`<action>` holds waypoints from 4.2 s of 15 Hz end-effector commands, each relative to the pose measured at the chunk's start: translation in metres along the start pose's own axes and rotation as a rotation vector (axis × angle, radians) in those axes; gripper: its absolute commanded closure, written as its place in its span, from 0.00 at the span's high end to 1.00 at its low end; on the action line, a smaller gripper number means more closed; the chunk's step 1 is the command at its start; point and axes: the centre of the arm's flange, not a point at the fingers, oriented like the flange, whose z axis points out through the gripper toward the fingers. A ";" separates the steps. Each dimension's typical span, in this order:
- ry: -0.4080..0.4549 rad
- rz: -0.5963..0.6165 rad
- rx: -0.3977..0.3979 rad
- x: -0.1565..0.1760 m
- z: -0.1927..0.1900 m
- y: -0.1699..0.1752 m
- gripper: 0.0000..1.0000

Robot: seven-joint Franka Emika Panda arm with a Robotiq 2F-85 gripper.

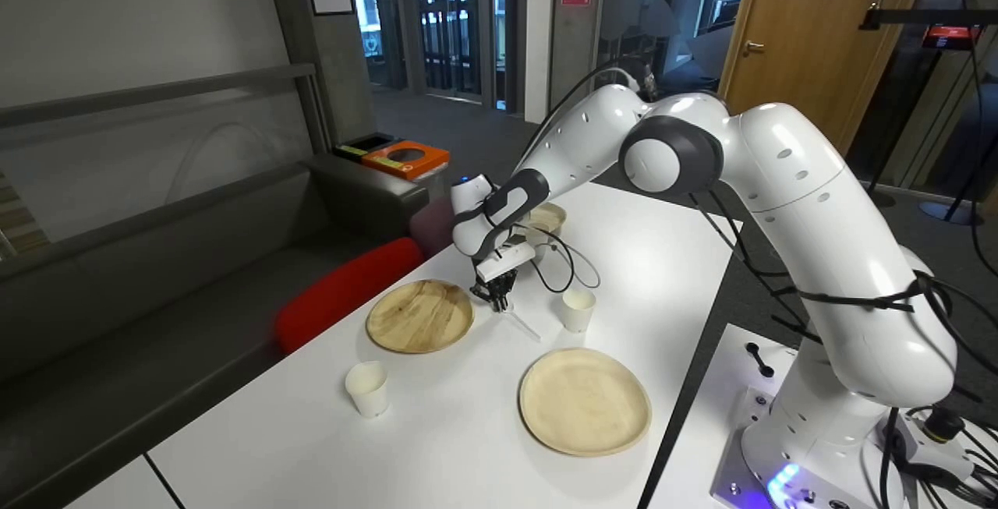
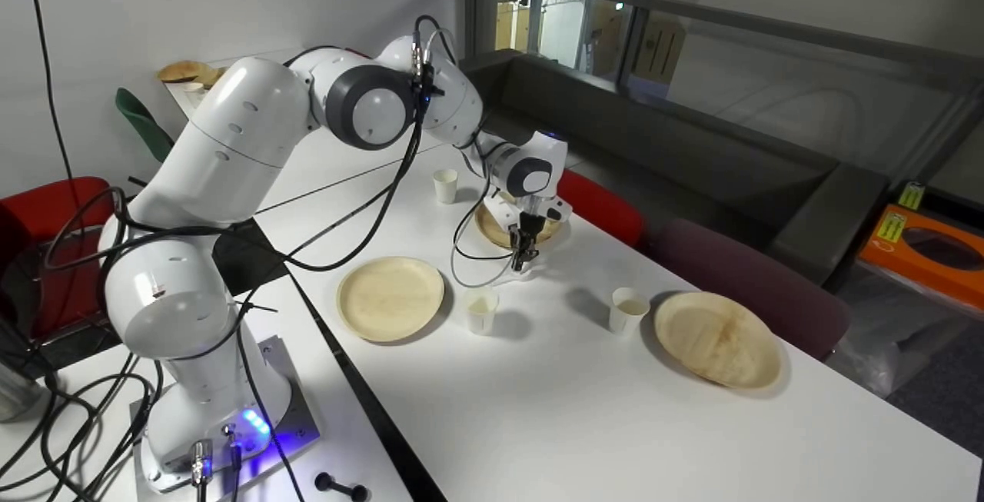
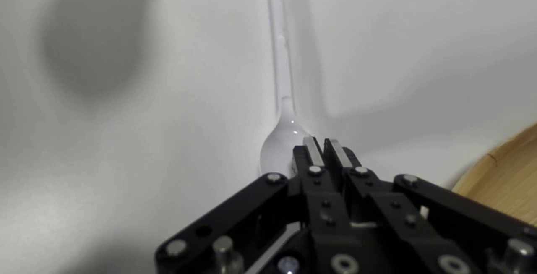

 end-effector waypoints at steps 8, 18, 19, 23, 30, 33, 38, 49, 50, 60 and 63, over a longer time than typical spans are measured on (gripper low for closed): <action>0.028 0.011 0.006 -0.004 -0.014 0.006 0.00; -0.070 -0.058 0.023 -0.010 -0.024 0.008 0.01; -0.083 -0.063 0.016 -0.012 -0.023 0.009 0.01; -0.132 -0.102 0.028 -0.022 -0.029 0.012 0.01; 0.136 0.132 0.088 0.004 -0.047 0.017 0.01; 0.122 0.227 0.046 0.022 -0.037 0.021 0.01; 0.089 0.480 0.056 0.049 -0.013 0.037 0.01; 0.002 0.718 0.198 0.056 -0.012 0.048 0.01; 0.004 0.719 0.197 0.056 -0.012 0.048 0.29; 0.004 0.717 0.200 0.055 -0.011 0.049 0.57; 0.007 0.718 0.204 0.056 -0.013 0.049 0.34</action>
